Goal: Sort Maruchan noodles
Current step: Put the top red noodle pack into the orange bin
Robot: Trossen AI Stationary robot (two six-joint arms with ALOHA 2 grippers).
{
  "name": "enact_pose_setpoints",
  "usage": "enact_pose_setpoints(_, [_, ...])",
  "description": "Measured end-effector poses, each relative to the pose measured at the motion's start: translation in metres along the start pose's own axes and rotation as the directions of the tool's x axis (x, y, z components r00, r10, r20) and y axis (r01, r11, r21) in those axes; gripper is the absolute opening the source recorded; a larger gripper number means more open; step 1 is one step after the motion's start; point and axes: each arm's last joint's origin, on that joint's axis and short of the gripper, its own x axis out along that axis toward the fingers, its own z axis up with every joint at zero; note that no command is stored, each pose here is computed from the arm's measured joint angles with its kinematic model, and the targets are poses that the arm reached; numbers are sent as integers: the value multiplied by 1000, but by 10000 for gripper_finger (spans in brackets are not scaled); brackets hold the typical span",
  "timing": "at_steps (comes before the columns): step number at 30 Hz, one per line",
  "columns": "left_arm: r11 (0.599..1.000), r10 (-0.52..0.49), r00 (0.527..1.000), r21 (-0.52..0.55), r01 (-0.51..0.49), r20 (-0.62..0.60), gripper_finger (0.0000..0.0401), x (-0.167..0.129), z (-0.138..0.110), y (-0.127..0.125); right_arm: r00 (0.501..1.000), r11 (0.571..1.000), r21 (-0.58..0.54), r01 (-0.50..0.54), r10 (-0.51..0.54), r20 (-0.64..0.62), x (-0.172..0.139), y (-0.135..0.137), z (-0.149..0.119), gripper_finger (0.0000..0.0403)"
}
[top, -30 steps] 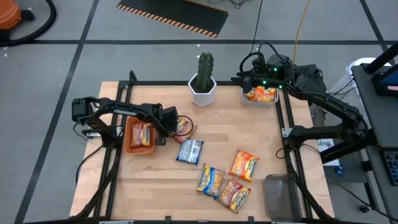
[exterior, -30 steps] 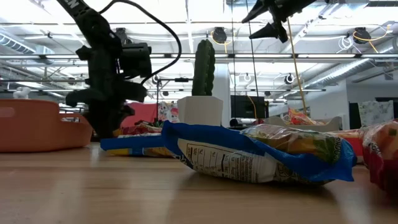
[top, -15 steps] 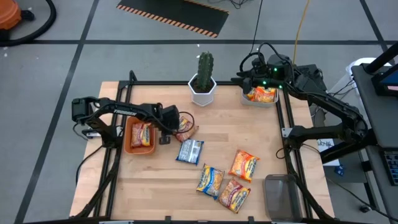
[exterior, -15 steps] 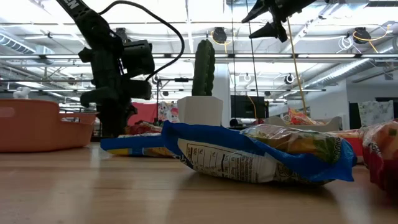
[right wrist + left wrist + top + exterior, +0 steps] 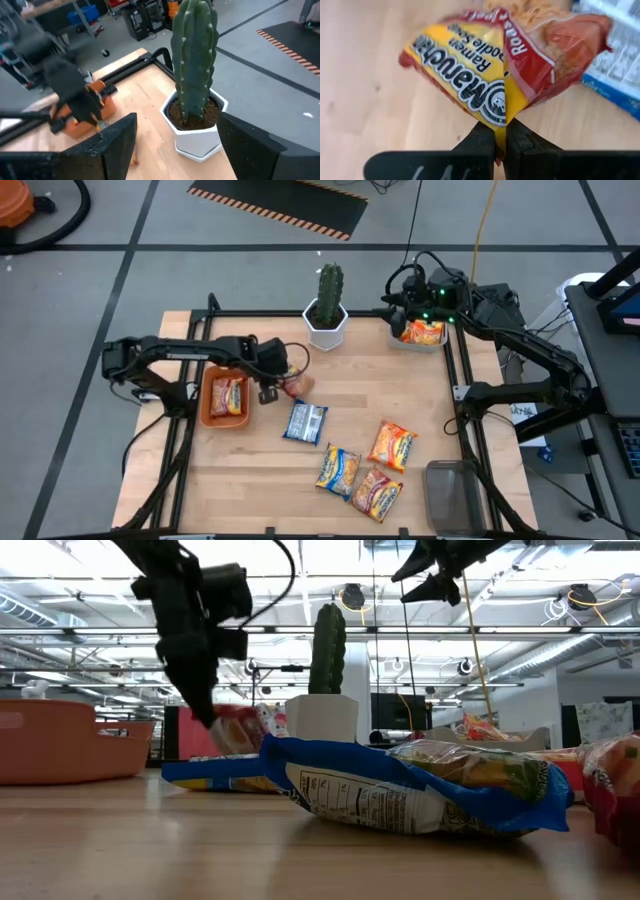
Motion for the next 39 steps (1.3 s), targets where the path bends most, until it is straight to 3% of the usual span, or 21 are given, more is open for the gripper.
enact_pose_setpoints(7, [983, 101, 991, -164, -85, 90, 8, -42, -8, 0, 1000, 999, -35, 5, -6, -30, 0, -1, -3, 265])
enact_pose_setpoints(16, [920, 230, 952, -363, -146, 203, 8, -100, -40, -7, 999, 996, -85, 1, -5, -39, 0, -1, -4, 265])
enact_pose_setpoints(24, [905, 199, 971, -404, -131, 131, 8, -122, -76, -21, 999, 994, -105, 25, -28, -30, -1, -6, -2, 265])
enact_pose_setpoints(29, [918, 180, 977, -375, -126, 112, 8, -131, -92, -28, 999, 997, -70, 43, -45, -25, -2, -11, -2, 265])
enact_pose_setpoints(35, [898, 190, 981, -412, -154, 48, 8, -140, -114, -30, 998, 996, -68, 50, -52, -24, -2, -12, -1, 265])
enact_pose_setpoints(39, [912, 181, 983, -380, -153, 39, 8, -141, -122, -31, 998, 998, -48, 51, -52, -24, -2, -12, -1, 265])
